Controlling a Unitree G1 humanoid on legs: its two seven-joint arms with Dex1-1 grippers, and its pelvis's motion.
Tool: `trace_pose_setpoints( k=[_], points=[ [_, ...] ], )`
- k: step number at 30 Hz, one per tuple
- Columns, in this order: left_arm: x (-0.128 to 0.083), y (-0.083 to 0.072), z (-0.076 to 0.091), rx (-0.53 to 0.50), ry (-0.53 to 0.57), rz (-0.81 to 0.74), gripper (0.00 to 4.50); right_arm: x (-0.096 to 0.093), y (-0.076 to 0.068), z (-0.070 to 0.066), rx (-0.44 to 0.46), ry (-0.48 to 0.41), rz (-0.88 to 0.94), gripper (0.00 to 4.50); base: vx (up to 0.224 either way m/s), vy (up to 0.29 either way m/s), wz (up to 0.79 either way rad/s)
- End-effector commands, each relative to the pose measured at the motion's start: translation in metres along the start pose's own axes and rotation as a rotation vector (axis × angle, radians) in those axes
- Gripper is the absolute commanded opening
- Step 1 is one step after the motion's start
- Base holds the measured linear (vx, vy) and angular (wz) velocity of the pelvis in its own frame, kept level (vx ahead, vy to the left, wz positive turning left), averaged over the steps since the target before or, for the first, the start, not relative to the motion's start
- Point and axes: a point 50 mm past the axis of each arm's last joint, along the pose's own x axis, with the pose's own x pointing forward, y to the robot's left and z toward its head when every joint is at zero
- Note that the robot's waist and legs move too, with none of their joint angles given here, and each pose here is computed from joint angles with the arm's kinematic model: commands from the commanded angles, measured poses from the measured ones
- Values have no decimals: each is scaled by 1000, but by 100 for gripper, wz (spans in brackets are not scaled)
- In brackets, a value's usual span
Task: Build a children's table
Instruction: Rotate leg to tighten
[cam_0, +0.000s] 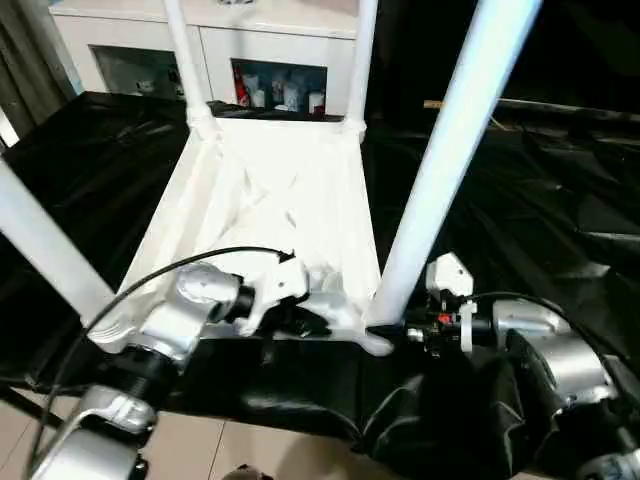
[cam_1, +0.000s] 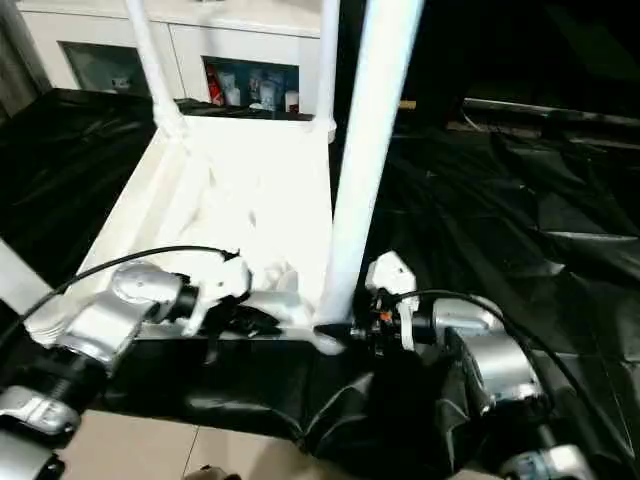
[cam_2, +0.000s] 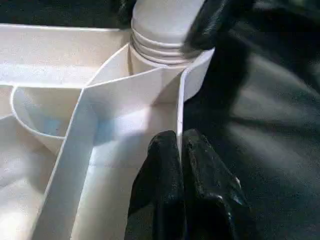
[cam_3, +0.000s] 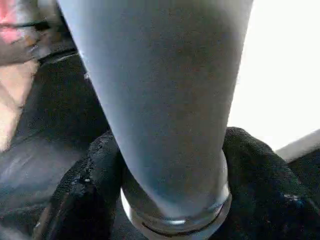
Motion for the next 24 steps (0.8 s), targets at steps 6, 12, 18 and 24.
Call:
trace_pose_setpoints(
  k=[6, 12, 18, 24],
  points=[
    [39, 23, 31, -46, -70, 272, 0, 28, -12, -29, 204, 65, -399, 263, 0, 0, 0],
    [61, 25, 44, -47, -73, 314, 0, 58, -2, -15, 175, 13, -429, 263, 0, 0, 0],
    [53, 21, 38, -29, -92, 243, 0, 50, 2, -3, 150, -67, -287, 332, 0, 0, 0],
    [35, 13, 31, 1, -136, 99, 0, 26, 0, 5, 47, -59, -134, 366, 0, 0, 0]
  ],
)
